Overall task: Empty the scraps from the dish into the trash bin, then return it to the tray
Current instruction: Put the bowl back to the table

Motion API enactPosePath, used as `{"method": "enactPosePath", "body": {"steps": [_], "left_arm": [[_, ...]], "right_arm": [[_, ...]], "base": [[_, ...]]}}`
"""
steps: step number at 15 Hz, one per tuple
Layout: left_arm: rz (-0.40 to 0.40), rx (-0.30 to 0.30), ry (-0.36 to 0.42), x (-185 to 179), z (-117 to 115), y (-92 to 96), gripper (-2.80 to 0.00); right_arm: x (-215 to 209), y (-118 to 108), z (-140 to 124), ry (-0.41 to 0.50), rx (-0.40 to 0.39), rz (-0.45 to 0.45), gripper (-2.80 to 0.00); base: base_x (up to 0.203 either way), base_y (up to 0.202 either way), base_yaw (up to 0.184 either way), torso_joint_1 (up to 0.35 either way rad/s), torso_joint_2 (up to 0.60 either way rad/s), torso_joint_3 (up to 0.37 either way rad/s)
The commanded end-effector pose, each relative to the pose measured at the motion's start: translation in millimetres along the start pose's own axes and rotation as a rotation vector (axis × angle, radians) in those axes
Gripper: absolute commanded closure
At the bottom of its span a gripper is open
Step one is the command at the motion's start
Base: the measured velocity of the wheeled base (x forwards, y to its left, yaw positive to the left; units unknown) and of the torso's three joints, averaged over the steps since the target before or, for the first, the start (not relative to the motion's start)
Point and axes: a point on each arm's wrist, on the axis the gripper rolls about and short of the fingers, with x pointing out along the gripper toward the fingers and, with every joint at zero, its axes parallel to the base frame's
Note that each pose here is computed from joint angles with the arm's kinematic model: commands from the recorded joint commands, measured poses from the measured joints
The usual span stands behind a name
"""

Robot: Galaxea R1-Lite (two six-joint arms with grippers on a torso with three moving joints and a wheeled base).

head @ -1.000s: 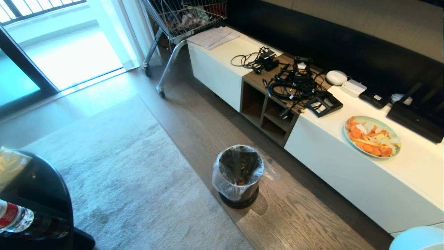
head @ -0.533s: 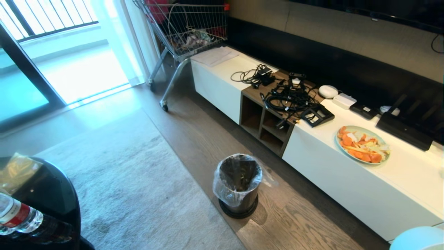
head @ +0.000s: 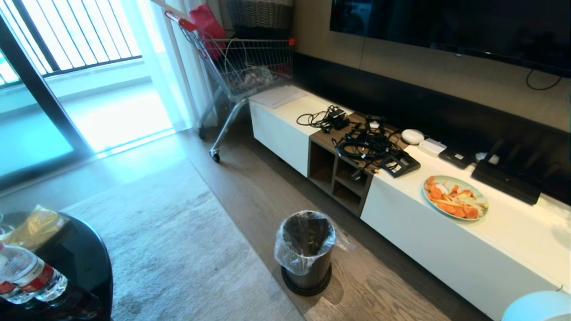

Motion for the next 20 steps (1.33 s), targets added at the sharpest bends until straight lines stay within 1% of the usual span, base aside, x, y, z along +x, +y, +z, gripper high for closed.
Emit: {"method": "enactPosePath", "body": {"steps": [1,9,20], "left_arm": [[0.000,-0.001,-0.001,0.0,0.0,0.0,0.00],[0.000,0.001,0.000,0.1,-0.4,0.0,0.00],[0.000,0.002,0.000,0.1,-0.4,0.0,0.00]], "right_arm": [[0.1,0.0,0.1,0.001,0.000,0.000,0.00],[0.1,0.0,0.1,0.001,0.000,0.000,0.00],[0.1,0.0,0.2,-0.001,0.000,0.000,0.00]], "base": [[0.000,0.000,0.000,0.000,0.00,0.207],[0.000,0.000,0.000,0.001,0.00,0.041],[0.000,0.000,0.000,0.000,0.00,0.000]]}}
